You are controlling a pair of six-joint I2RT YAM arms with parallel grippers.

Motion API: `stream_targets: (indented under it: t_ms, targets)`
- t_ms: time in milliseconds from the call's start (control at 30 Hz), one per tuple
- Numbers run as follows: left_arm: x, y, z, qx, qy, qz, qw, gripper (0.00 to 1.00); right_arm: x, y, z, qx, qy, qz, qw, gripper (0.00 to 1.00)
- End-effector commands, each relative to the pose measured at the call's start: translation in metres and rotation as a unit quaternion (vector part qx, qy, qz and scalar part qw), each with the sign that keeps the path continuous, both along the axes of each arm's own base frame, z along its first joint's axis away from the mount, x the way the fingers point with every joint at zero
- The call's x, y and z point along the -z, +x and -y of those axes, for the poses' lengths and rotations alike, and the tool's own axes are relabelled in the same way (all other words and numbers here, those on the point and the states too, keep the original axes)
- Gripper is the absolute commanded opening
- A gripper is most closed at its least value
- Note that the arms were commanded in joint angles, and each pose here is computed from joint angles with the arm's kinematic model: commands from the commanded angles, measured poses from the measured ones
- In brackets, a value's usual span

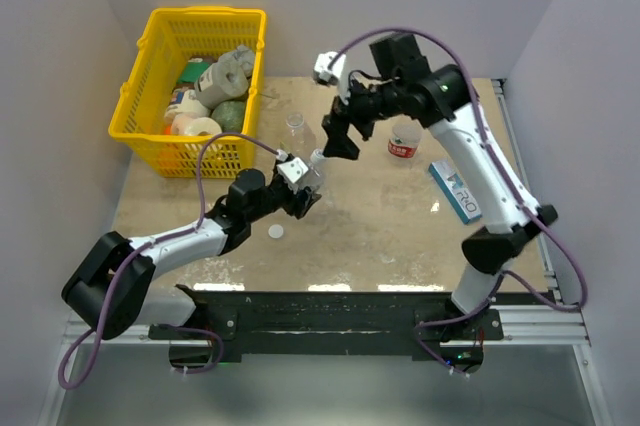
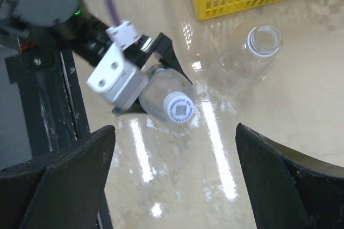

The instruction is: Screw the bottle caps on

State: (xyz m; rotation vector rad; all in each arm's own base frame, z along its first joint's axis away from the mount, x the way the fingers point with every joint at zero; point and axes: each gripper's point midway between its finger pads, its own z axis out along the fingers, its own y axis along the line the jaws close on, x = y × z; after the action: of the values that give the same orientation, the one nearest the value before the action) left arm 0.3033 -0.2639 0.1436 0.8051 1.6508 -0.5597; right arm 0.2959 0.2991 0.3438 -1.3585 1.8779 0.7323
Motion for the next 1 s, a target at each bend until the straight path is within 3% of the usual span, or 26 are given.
stream_targets:
  t_ms: [0, 33, 167, 267, 433, 600, 967]
  targets:
    - [-0.02, -0.032, 0.022, 0.117, -0.027, 0.015, 0.993, 0.0, -0.022, -0.057, 0.041, -0.173, -0.03, 0.173, 0.969, 0.92]
    - [-0.022, -0.039, 0.025, 0.139, -0.029, 0.021, 0.99, 0.0, 0.005, -0.069, 0.052, -0.208, -0.06, 0.17, 0.961, 0.88]
    - [-0.023, -0.075, 0.039, 0.268, -0.016, 0.038, 0.962, 0.0, 0.02, -0.097, 0.077, -0.3, -0.108, 0.309, 0.896, 0.8]
    - [-0.021, -0.084, 0.044, 0.318, 0.006, 0.046, 0.947, 0.0, 0.031, -0.105, 0.068, -0.337, -0.117, 0.344, 0.869, 0.75]
    - [-0.017, -0.083, 0.046, 0.36, 0.049, 0.071, 0.929, 0.0, 0.036, -0.108, 0.046, -0.381, -0.117, 0.333, 0.855, 0.65]
    - [-0.018, -0.079, 0.047, 0.384, 0.078, 0.091, 0.916, 0.0, 0.042, -0.108, 0.036, -0.434, -0.122, 0.359, 0.817, 0.63]
    - [-0.02, -0.08, 0.05, 0.39, 0.074, 0.085, 0.914, 0.0, 0.054, -0.111, 0.036, -0.481, -0.134, 0.374, 0.782, 0.52]
